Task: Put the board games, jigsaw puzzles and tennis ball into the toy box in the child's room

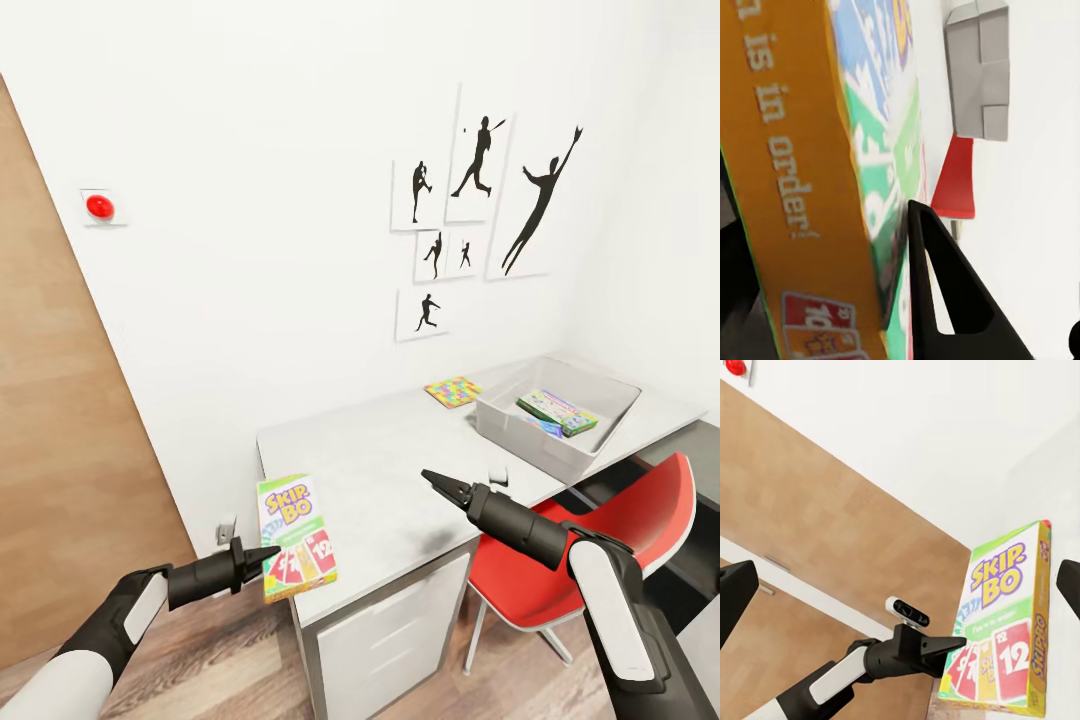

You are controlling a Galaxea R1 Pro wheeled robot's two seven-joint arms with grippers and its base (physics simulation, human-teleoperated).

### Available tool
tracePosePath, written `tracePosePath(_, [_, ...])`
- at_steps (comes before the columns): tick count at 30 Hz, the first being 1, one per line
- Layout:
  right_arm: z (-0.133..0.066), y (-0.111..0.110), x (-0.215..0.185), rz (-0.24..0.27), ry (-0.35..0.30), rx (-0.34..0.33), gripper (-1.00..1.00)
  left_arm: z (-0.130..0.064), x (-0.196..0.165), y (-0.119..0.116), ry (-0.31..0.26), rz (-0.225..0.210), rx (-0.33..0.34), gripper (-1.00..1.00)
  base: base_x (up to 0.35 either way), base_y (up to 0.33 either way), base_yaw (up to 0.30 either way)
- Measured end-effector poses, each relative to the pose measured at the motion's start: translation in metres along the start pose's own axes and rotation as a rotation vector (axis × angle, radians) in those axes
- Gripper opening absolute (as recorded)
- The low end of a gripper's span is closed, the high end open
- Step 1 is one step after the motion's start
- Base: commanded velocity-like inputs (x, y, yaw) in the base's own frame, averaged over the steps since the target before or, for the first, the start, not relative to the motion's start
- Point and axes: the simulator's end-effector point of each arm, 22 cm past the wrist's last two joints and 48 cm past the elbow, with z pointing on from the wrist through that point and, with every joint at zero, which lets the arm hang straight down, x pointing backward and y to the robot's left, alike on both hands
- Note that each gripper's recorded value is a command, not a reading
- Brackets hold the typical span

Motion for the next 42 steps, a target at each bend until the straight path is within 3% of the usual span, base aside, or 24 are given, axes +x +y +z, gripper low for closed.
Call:
tracePosePath(19, [0.0,0.022,-0.013,0.001,0.0,0.0,1.0,-0.007,-0.003,-0.026,0.002,0.006,0.003,-1.0,0.0,0.0,0.0])
tracePosePath(23, [0.0,0.025,-0.016,0.002,0.001,0.002,1.0,-0.01,-0.005,-0.039,0.003,0.005,0.033,-1.0,0.0,0.0,0.0])
tracePosePath(29, [-0.001,0.031,-0.02,0.002,0.0,0.004,1.0,-0.041,-0.02,-0.05,-0.004,0.019,0.052,-1.0,0.0,0.0,0.0])
tracePosePath(36, [-0.002,0.034,-0.022,0.002,-0.001,0.005,1.0,-0.094,-0.05,-0.045,-0.038,0.045,0.004,-1.0,0.0,0.0,0.0])
tracePosePath(42, [-0.002,0.037,-0.024,0.003,-0.001,0.004,1.0,-0.105,-0.056,-0.058,-0.039,0.046,0.036,-1.0,0.0,0.0,0.0])
